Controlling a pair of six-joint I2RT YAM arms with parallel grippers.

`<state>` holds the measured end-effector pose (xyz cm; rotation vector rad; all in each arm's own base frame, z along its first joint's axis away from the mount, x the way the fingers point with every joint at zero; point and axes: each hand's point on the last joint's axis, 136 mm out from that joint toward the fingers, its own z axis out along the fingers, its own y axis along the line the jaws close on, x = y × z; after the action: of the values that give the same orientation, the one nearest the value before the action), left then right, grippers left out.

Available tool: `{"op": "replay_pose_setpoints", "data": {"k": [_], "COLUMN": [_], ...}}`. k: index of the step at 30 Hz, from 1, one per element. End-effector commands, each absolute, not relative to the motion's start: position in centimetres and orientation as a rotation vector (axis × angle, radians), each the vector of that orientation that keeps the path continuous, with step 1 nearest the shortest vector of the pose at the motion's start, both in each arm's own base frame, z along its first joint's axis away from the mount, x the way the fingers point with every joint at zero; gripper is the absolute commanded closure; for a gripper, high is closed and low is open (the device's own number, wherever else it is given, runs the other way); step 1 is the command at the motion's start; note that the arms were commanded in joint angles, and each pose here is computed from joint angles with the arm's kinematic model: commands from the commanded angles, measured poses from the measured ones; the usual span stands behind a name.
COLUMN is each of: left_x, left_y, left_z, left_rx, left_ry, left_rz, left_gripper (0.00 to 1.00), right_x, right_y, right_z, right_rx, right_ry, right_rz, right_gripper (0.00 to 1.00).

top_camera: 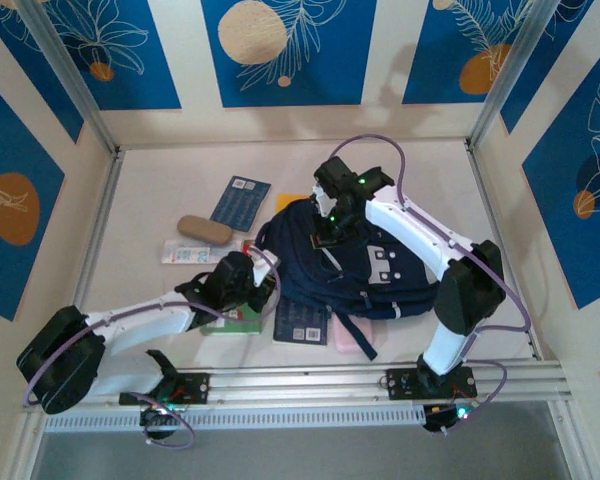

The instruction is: Pack books, pencil case, and school supplies into a backpack

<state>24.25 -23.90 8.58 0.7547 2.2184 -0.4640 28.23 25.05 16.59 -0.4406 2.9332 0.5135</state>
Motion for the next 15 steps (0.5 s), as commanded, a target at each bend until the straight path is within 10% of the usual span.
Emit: {"op": "replay_pose_setpoints", "data": {"k": [1, 7, 15], "left_x": [25.3, 24.6, 22.9], "left_y": [-23.2, -25.4, -26.6], "left_z": [8.5, 10.8, 14.5], "left_rx": [0.746, 0.741, 0.687], "left_ry": [2.278, 2.261, 2.3], "left_rz": [-0.474, -0.674, -0.825], "left_gripper": [1.0, 1.0, 1.0], "right_x": [26.9, 28.6, 24.9], "right_y": [24.2, 20.5, 18.5], "right_z": [16.8, 18.2, 21.1], "right_rx": [-0.548, -0.331, -0.031], "right_ry": [2.953, 2.924, 2.873], "right_rz": [0.426, 0.205, 0.468], "right_gripper": [1.0, 0.45, 0.52]}}
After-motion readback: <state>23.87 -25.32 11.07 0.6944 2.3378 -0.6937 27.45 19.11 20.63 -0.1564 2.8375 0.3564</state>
